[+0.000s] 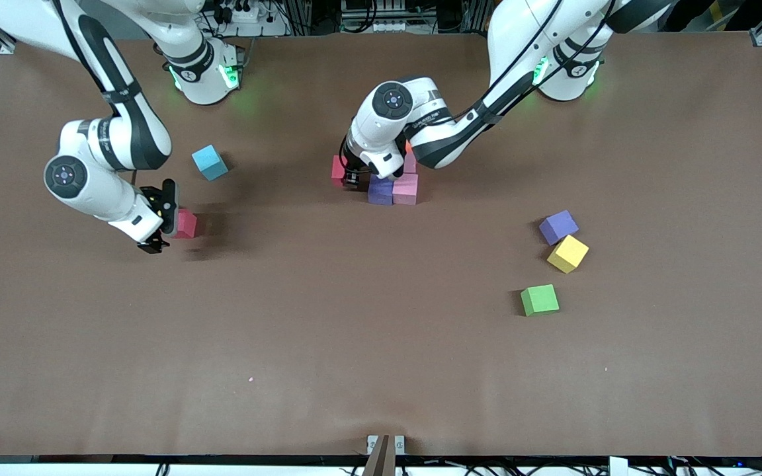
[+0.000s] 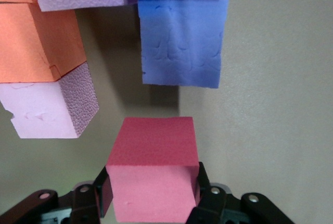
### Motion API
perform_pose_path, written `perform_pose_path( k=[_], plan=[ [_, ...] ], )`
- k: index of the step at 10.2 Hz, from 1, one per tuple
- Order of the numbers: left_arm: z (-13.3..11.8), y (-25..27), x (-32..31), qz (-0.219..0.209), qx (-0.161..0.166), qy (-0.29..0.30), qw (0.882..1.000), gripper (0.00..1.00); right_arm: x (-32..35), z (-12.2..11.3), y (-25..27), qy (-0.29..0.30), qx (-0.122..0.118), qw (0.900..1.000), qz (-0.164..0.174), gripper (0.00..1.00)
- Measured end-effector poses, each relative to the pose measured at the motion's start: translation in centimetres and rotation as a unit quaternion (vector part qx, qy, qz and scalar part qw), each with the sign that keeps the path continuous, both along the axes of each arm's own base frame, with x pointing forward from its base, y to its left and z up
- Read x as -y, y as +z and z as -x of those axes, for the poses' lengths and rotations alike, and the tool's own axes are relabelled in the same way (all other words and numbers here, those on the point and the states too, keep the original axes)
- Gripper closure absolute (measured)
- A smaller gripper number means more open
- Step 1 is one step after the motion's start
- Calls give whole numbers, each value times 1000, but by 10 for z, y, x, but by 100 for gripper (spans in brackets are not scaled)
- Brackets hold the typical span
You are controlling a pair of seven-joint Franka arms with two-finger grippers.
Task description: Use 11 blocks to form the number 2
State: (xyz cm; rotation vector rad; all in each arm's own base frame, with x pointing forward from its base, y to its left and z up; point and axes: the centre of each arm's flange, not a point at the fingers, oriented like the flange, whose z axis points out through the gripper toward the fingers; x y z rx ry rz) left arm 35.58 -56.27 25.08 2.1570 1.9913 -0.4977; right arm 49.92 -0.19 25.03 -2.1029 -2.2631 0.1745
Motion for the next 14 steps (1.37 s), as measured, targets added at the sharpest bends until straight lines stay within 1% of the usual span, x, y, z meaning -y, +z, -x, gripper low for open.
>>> perform_pose_path(
  k=[3, 5, 7, 11, 14],
  plan=[
    [9, -11, -4, -9, 0, -10, 1000, 36, -3, 28, -19, 4, 20, 1000, -4, 0],
    [11, -15, -6, -13, 0, -11, 1000, 35, -4, 38, -28, 5, 24, 1000, -7, 0],
    [8, -22, -11, -19, 6, -13, 1000, 35, -4, 38, -27, 5, 26, 1000, -7, 0],
    [5, -30, -15, -26, 11, -11, 1000, 35, -3, 34, -28, 5, 45, 999, -10, 0],
    [-1, -36, -20, -32, 14, -6, 999, 35, 1, 34, -35, -1, 48, 999, -12, 0]
  ],
)
